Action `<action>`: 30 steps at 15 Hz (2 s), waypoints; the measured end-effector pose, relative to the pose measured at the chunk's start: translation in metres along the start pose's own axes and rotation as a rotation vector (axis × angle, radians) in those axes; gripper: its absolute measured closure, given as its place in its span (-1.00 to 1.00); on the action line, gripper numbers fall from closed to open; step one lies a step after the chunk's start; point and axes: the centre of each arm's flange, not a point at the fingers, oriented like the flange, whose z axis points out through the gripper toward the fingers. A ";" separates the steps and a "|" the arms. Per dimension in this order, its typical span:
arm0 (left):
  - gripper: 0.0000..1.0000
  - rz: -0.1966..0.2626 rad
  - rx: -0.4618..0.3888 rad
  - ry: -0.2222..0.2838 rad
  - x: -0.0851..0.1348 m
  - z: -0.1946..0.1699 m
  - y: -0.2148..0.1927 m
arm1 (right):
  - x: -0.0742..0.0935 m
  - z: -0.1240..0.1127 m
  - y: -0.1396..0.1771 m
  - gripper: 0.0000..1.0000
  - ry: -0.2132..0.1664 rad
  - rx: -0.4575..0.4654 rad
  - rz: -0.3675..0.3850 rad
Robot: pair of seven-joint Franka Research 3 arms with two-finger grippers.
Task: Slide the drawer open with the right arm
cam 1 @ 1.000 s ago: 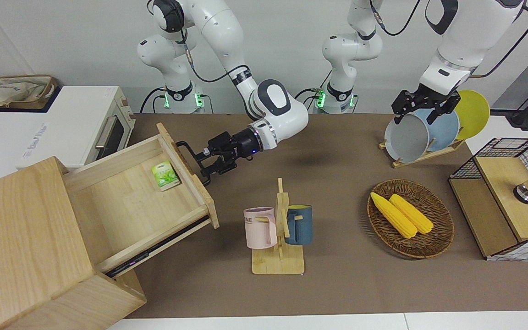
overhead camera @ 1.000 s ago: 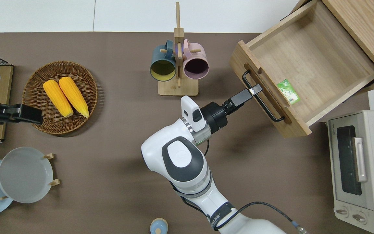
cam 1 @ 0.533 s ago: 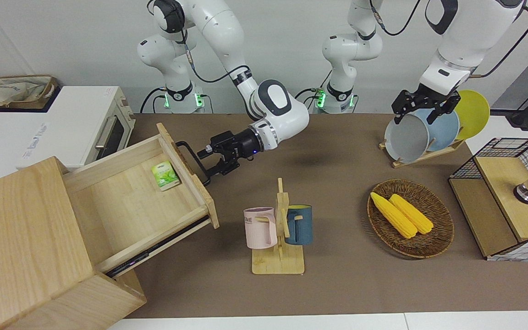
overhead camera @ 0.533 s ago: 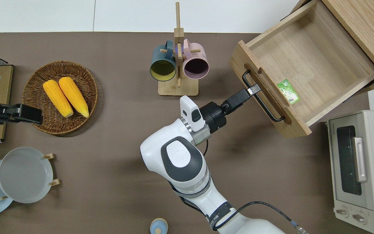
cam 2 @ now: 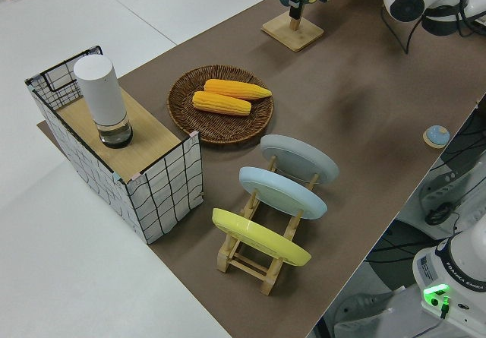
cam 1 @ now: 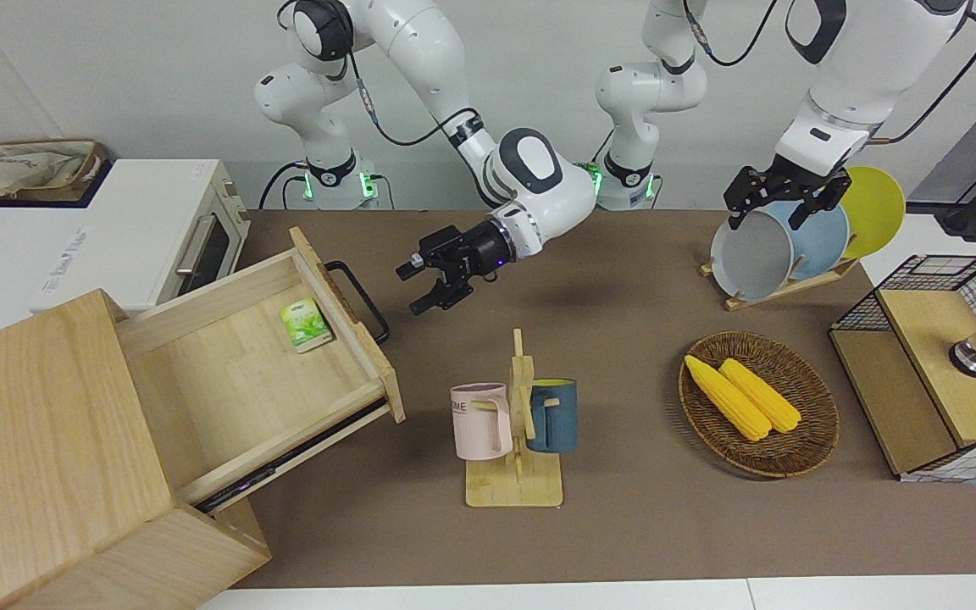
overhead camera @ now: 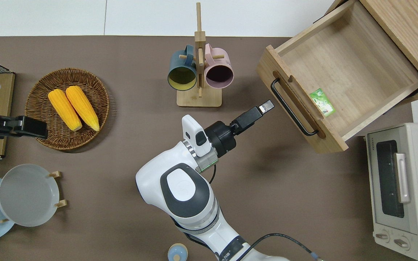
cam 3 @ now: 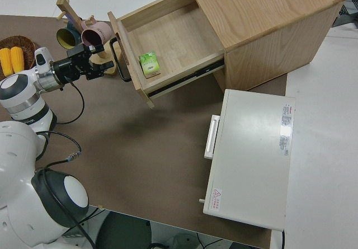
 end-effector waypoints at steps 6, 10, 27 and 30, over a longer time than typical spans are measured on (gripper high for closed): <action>-0.99 0.000 0.000 0.000 0.000 0.000 0.000 | 0.008 -0.027 0.040 -0.97 -0.081 0.229 0.097; -0.99 0.000 0.000 0.000 0.000 0.000 0.000 | 0.008 -0.037 0.069 -0.97 -0.144 0.393 0.152; -0.99 0.000 0.000 0.000 0.000 0.000 0.000 | -0.075 0.114 0.266 -0.96 -0.462 1.124 0.450; -0.99 0.000 0.000 0.000 0.000 0.000 0.000 | -0.090 0.151 0.286 -0.96 -0.467 1.228 0.487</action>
